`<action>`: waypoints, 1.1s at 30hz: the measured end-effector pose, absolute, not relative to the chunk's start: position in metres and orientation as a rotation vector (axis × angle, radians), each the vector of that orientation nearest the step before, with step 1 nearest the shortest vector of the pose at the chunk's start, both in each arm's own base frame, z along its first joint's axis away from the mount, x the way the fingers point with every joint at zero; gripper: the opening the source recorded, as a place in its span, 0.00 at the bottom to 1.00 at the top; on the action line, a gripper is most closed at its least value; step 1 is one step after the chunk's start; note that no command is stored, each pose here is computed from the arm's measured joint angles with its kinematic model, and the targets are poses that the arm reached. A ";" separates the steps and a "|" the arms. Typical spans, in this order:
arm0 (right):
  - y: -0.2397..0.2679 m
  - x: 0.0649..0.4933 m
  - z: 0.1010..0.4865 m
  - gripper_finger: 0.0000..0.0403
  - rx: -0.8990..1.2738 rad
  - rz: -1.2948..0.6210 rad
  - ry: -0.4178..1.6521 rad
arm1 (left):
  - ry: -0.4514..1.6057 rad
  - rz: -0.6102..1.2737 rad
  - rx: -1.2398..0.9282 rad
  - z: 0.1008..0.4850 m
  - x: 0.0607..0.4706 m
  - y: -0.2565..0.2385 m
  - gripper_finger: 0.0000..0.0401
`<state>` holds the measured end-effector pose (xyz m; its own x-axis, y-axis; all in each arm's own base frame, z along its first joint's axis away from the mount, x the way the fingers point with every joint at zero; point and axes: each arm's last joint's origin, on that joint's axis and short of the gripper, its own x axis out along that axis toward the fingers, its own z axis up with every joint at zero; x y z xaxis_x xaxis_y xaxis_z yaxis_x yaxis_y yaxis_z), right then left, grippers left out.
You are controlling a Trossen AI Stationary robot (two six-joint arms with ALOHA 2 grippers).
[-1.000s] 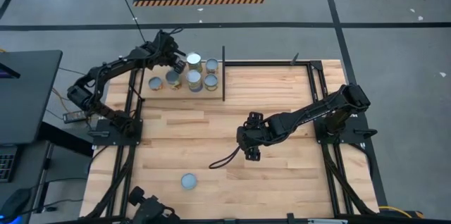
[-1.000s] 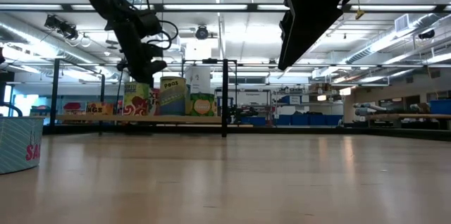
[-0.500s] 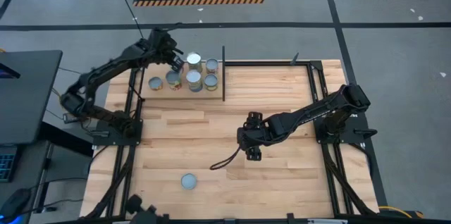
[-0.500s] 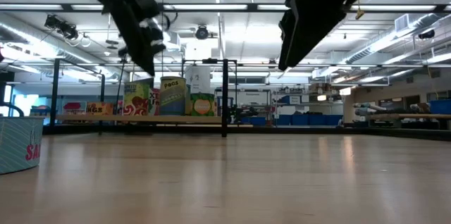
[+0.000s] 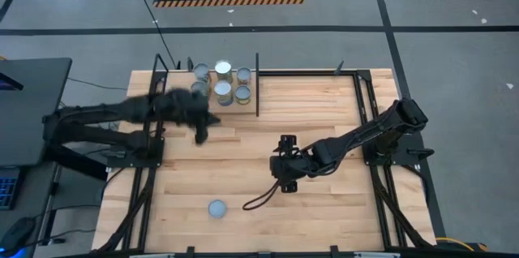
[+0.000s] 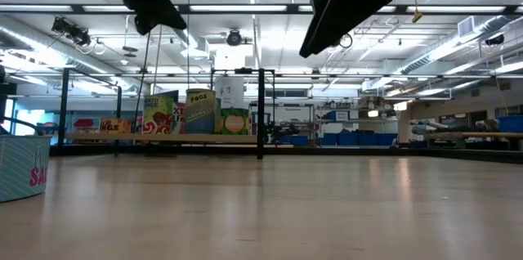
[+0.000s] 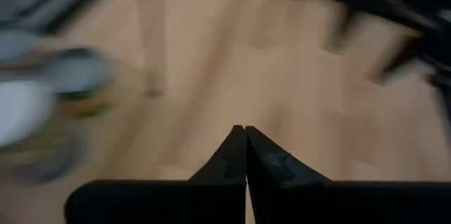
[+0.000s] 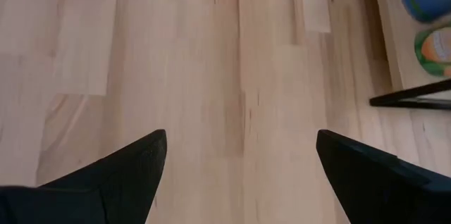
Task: Pick and place cans onto a shelf
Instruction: Adjust the canned goods on the shelf
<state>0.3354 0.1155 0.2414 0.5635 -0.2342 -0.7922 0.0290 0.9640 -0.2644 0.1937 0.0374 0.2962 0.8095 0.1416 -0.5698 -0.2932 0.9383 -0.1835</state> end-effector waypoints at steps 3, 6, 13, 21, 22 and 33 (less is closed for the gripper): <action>0.120 0.333 0.241 0.93 -0.211 -0.155 0.966 | 0.595 0.044 -0.159 0.277 0.198 -0.002 0.01; 0.125 0.329 0.240 0.93 -0.201 -0.147 0.992 | 0.621 -0.034 -0.074 0.256 0.197 -0.037 0.01; 0.126 0.322 0.237 0.93 -0.149 -0.173 1.055 | 0.681 -0.111 -0.021 0.239 0.197 -0.115 0.00; 0.123 0.320 0.235 0.93 -0.095 -0.169 1.100 | 0.788 -0.139 -0.016 0.278 0.196 -0.184 0.00; 0.123 0.319 0.235 0.93 -0.098 -0.171 1.107 | 0.806 -0.152 -0.029 0.283 0.195 -0.190 0.00; 0.125 0.318 0.235 0.93 -0.105 -0.189 1.099 | 0.957 -0.037 -0.223 0.263 0.182 -0.207 0.36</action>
